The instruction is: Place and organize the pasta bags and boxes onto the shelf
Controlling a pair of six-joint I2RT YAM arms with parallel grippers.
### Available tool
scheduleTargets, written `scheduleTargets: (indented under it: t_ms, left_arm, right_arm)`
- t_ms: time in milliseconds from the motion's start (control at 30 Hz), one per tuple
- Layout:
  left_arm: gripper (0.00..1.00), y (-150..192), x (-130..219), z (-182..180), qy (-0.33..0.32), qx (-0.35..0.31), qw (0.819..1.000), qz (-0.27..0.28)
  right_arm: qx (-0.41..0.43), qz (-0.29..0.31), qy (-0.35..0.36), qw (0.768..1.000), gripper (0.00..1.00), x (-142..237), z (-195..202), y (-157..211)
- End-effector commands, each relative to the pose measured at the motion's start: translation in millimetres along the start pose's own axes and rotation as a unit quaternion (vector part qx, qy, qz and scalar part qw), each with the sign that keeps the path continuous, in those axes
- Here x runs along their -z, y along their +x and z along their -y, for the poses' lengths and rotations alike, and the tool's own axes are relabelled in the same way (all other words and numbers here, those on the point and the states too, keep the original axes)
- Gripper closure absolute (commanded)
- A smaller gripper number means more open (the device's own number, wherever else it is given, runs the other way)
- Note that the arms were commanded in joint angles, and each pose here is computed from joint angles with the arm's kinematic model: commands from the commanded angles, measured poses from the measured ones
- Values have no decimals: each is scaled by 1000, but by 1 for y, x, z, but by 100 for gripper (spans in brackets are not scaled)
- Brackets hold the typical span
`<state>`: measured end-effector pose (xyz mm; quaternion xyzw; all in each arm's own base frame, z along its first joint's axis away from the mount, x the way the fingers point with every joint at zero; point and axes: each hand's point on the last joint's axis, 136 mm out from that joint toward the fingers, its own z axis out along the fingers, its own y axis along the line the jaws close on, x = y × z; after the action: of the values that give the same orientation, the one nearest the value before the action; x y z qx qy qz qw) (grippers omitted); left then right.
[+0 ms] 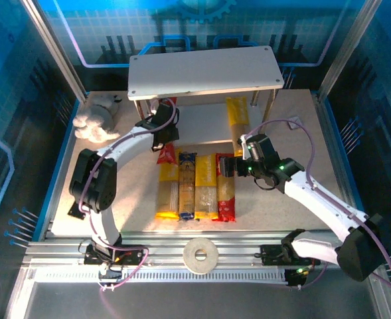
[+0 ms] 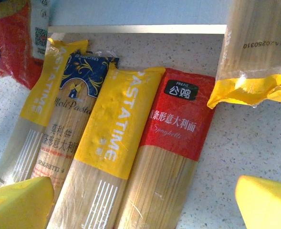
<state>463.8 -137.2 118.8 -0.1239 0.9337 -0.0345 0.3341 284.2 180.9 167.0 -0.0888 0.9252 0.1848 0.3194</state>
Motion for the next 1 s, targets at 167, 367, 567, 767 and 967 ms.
scheduleTargets:
  t_ms: [167,367,567,767,967]
  left_arm:
    - [100,-73,14,15,3,22,994,106]
    - [93,-71,5,11,-9,17,995,98]
    - [93,-67,-8,2,-19,21,996,86]
    - [64,-62,-18,0,-23,14,997,71]
    - [46,-56,-23,-1,-25,12,998,61]
  right_arm:
    - [13,-9,-3,1000,2,0,-5,0]
    - [14,-11,0,1000,2,-2,-4,-1]
    - [12,-15,2,1000,2,-4,-3,0]
    - [12,-17,4,1000,2,-4,-2,1]
    - [11,-17,4,1000,2,-3,-2,1]
